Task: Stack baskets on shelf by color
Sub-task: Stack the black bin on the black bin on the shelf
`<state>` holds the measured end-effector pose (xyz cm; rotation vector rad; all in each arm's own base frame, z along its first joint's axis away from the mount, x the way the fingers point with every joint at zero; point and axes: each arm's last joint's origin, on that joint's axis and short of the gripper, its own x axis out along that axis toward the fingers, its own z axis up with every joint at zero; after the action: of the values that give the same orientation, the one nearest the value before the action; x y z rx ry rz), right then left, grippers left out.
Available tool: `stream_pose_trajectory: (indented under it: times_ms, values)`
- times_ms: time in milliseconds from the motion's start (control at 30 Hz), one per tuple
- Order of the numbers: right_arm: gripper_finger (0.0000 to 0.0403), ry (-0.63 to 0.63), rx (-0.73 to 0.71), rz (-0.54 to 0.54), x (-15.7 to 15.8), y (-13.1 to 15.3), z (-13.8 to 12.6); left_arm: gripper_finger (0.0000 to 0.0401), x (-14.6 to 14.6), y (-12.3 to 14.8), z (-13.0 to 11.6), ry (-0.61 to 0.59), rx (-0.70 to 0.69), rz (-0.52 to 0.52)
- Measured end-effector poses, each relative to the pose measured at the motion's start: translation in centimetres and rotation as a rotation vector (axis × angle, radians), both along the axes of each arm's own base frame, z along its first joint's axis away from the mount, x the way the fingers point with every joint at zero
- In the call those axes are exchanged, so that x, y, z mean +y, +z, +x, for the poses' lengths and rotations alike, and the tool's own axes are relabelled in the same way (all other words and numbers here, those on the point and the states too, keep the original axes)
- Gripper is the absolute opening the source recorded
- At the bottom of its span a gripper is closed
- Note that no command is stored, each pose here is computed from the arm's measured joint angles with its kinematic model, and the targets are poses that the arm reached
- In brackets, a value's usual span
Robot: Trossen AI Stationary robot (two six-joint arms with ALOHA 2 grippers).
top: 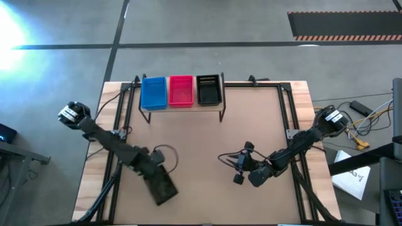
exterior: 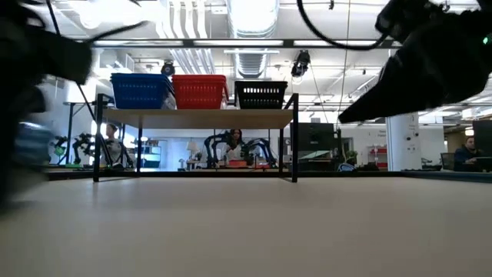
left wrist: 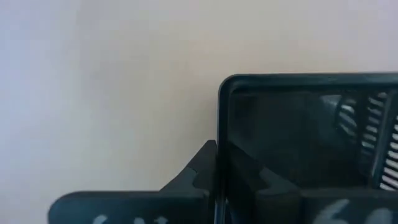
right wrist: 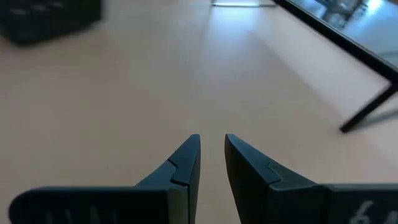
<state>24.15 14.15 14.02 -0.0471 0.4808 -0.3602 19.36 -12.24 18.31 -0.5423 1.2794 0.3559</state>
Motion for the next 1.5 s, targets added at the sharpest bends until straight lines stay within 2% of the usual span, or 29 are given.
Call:
stream_pose_trajectory:
  times_ms: [267,433,533,700,867,1000,1133,1267,1367,1500]
  values:
    - [0.0066,0.152,-0.048,-0.039,1.1,3.4,-1.5,0.0000,5.9,0.8,7.9,-0.109,-0.266,0.120]
    - [0.0066,0.225,-0.039,-0.018,1.4,4.2,-2.1,0.0000,8.6,0.7,12.8,-0.219,-0.311,0.217]
    - [0.0066,0.272,0.000,0.025,1.5,3.8,-2.1,0.0000,9.4,0.5,15.4,-0.273,-0.307,0.256]
    - [0.0066,0.288,0.046,0.025,1.8,2.6,-1.9,0.0003,9.4,0.2,19.0,-0.385,-0.318,0.309]
    - [0.0073,0.332,0.059,0.067,2.1,2.3,-1.4,0.0055,9.4,0.6,21.0,-0.445,-0.340,0.344]
    - [0.0106,0.363,0.052,0.096,2.6,3.1,-0.2,0.0113,9.6,2.3,21.4,-0.431,-0.389,0.363]
    - [0.0148,0.408,0.063,0.094,3.4,3.8,1.5,0.0151,9.6,6.2,20.4,-0.405,-0.476,0.372]
    - [0.0179,0.407,0.124,0.069,4.1,3.9,3.3,0.0159,8.2,10.0,17.6,-0.341,-0.532,0.388]
    - [0.0191,0.401,0.227,0.042,4.7,3.6,4.7,0.0159,6.0,11.5,14.8,-0.296,-0.559,0.508]
    - [0.0194,0.368,0.346,-0.008,5.2,3.1,6.7,0.0159,2.8,11.5,10.8,-0.207,-0.601,0.644]
